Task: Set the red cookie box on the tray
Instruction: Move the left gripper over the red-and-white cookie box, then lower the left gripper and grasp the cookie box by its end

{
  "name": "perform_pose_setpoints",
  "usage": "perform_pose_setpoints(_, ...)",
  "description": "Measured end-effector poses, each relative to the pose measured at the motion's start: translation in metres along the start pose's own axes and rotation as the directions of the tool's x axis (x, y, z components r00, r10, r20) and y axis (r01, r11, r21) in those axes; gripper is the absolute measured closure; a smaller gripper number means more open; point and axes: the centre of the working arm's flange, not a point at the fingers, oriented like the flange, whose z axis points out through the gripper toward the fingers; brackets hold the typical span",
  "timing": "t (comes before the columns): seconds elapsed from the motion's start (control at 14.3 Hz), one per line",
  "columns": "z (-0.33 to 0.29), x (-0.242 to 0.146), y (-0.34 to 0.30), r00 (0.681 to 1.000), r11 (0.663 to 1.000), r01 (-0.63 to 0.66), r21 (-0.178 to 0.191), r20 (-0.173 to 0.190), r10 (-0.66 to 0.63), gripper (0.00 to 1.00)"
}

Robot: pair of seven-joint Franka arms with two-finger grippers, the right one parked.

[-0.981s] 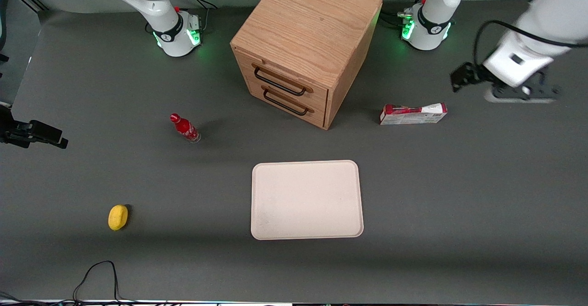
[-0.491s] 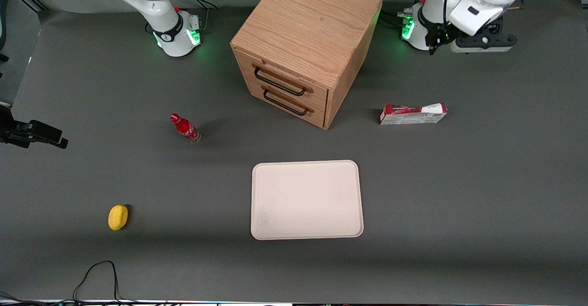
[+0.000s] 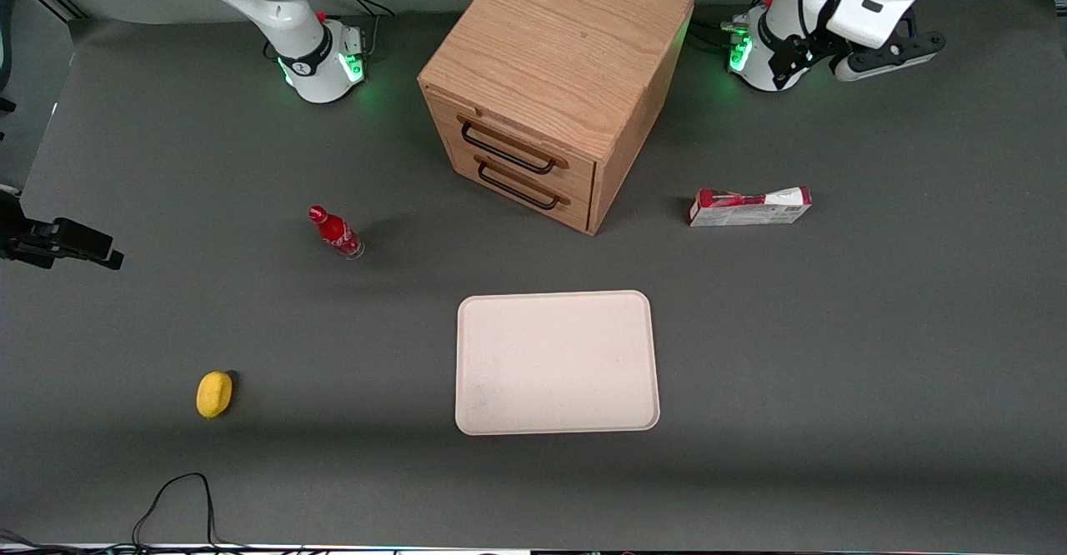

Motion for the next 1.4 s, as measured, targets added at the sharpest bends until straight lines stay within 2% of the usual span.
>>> perform_pose_setpoints(0.07,0.000,0.000,0.000,0.995,0.995,0.097,-0.002,0.001,-0.097,0.00)
perform_pose_setpoints(0.14,0.000,0.000,0.001,0.976,0.976,0.216,-0.003,0.001,-0.216,0.00)
perform_pose_setpoints(0.28,0.000,0.000,0.003,0.897,0.896,0.443,-0.014,-0.006,-0.443,0.00)
perform_pose_setpoints(0.35,0.000,0.002,0.005,0.836,0.835,0.549,-0.026,-0.009,-0.549,0.00)
perform_pose_setpoints(0.49,0.004,0.006,0.009,0.671,0.671,0.740,-0.041,-0.005,-0.741,0.00)
perform_pose_setpoints(0.63,0.012,0.011,0.015,0.503,0.503,0.863,-0.042,-0.011,-0.864,0.00)
perform_pose_setpoints(0.7,0.018,0.014,0.018,0.441,0.442,0.896,-0.044,-0.019,-0.897,0.00)
perform_pose_setpoints(0.77,0.025,0.017,0.020,0.403,0.403,0.914,-0.045,-0.023,-0.915,0.00)
perform_pose_setpoints(0.91,0.049,0.022,0.021,0.369,0.370,0.928,-0.053,-0.024,-0.929,0.00)
perform_pose_setpoints(1.05,0.085,0.026,0.017,0.356,0.356,0.931,-0.074,-0.019,-0.934,0.00)
perform_pose_setpoints(1.19,0.122,0.031,0.015,0.350,0.350,0.932,-0.091,-0.013,-0.937,0.00)
perform_pose_setpoints(1.4,0.174,0.046,0.021,0.352,0.352,0.931,-0.092,-0.016,-0.936,0.00)
